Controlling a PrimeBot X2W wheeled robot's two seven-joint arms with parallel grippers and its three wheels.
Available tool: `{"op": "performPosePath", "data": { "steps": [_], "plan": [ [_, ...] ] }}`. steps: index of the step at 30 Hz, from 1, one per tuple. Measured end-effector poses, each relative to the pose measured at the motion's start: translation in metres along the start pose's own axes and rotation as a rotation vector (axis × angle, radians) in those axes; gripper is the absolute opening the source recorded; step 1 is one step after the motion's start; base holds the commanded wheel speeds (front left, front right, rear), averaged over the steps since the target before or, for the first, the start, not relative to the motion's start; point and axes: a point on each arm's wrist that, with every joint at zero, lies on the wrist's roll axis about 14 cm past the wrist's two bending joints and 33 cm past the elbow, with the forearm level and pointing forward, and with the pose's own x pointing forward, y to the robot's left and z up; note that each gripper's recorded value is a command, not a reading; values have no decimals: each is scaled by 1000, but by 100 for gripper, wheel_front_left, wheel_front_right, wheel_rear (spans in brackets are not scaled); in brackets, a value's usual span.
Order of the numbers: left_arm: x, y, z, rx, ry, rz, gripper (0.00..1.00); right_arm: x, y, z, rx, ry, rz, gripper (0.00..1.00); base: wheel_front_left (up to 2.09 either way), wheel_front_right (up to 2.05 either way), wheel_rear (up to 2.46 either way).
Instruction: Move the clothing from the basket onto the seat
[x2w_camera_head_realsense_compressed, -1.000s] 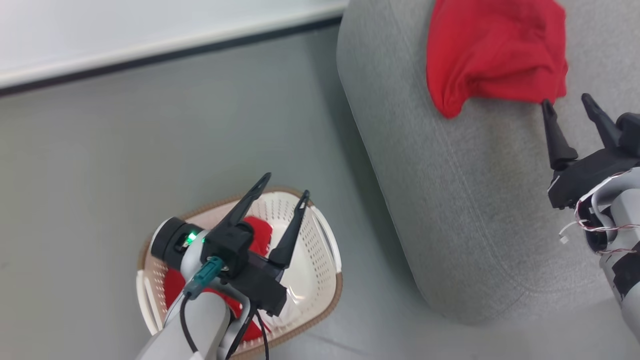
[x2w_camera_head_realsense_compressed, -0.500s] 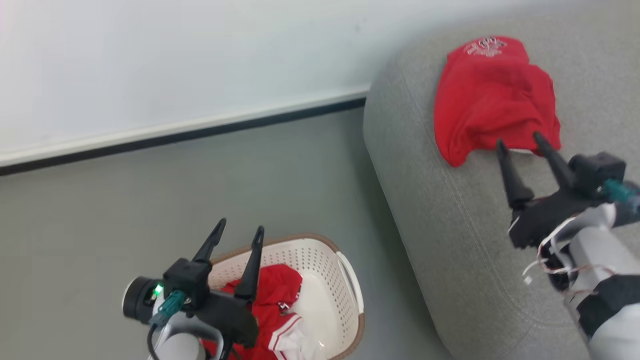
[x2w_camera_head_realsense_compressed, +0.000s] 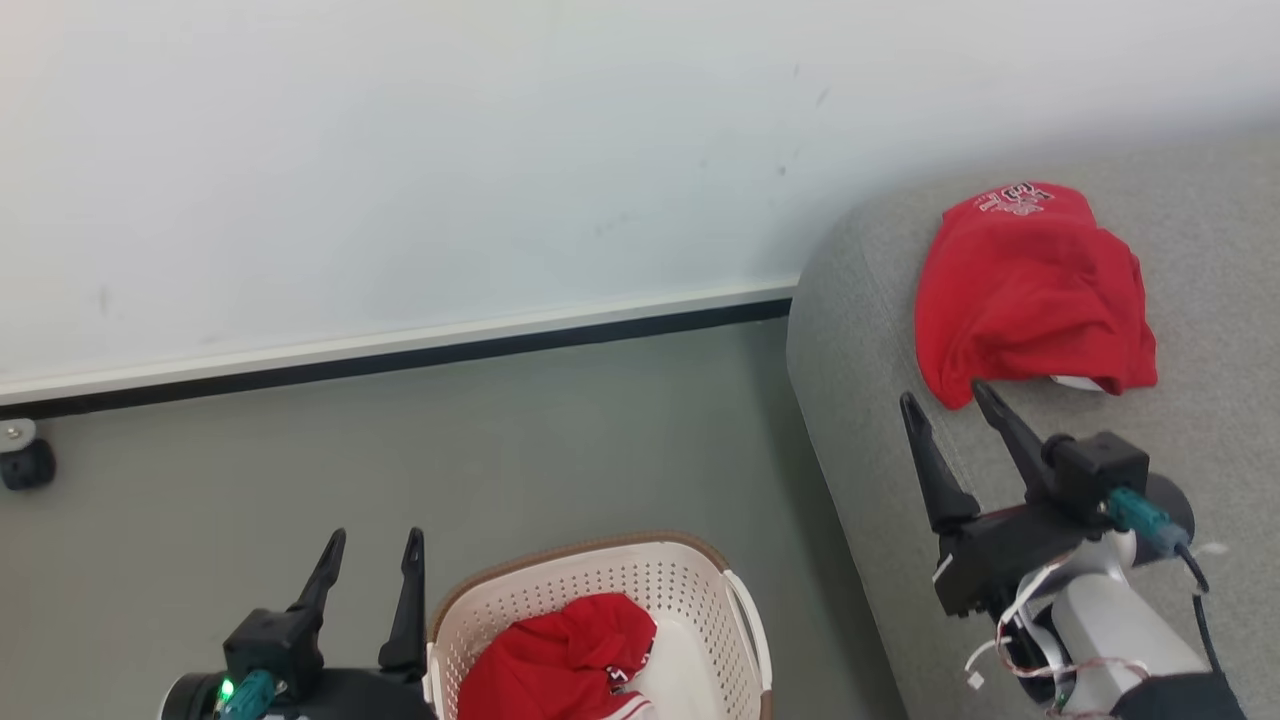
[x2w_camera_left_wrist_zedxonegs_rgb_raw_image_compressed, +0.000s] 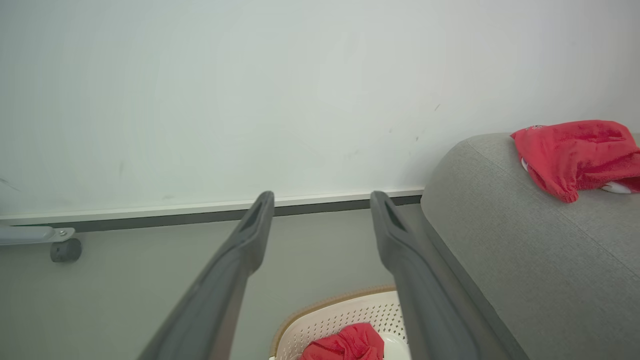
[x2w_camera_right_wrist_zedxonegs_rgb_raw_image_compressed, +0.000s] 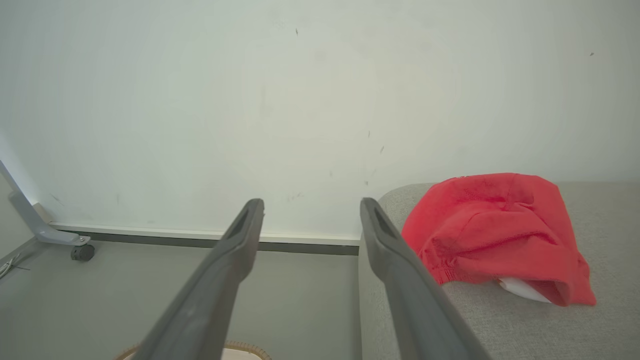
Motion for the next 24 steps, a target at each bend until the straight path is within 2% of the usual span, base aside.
{"op": "performPosePath", "data": {
  "steps": [24],
  "plan": [
    [-57,41,11,2,-56,161,100,-56,18,-6,68,-37,-85,100,0,0,0]
  ]
}}
